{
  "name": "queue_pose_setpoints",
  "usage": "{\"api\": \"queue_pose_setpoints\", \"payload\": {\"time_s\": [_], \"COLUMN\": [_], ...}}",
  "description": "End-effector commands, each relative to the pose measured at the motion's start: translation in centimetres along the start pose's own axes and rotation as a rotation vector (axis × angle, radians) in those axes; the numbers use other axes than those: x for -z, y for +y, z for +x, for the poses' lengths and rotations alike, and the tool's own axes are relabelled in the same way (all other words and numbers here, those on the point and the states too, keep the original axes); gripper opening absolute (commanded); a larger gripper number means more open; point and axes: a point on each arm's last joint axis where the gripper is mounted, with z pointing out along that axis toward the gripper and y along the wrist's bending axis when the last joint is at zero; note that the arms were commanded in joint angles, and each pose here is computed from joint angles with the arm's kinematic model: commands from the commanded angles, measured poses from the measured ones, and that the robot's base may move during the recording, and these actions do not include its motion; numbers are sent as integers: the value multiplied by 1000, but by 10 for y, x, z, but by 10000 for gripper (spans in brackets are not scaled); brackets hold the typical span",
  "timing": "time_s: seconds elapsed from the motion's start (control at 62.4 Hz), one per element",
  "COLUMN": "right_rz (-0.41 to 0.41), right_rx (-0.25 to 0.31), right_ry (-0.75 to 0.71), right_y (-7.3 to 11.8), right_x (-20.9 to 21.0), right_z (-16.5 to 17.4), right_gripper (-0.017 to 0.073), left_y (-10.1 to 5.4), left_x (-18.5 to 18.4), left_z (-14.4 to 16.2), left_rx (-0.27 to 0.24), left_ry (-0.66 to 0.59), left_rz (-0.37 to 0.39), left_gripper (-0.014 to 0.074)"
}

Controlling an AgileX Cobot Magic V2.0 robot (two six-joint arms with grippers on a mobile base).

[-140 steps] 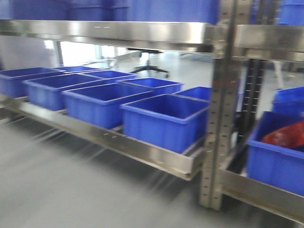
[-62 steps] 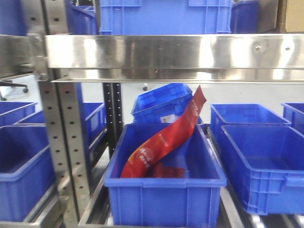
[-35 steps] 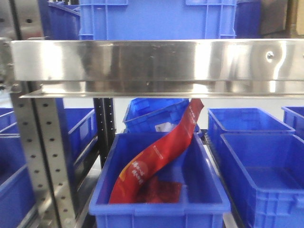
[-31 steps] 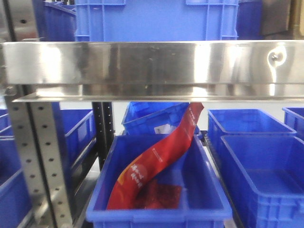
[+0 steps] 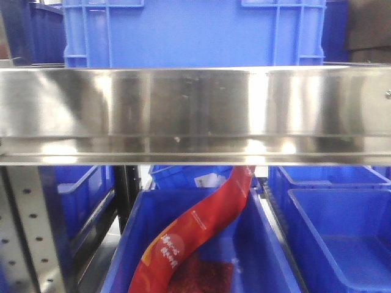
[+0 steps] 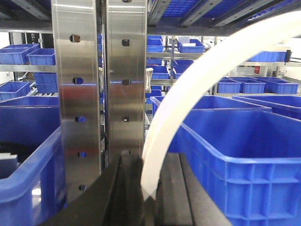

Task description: Grab PVC pipe and place in blue bin

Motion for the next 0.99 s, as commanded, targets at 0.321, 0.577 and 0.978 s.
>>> {"api": "queue_pose_setpoints", "payload": {"time_s": [0.321,0.577,0.978], "right_rz": [-1,-1,-1], "right_rx": [9,9,9], "right_ry": [-20,-20,-20], "right_y": [0,0,0], "right_x": [1,1,1], "right_z": [-2,-2,-2], "right_gripper": [-162,-162,-162], "left_y": [-1,-1,-1], "left_x": [1,1,1], "left_z": [-3,-3,-3], "left_rx": [4,4,4], "left_ry": [-26,-26,-26], "left_rz": [7,7,7], "left_gripper": [-111,-111,-111]}}
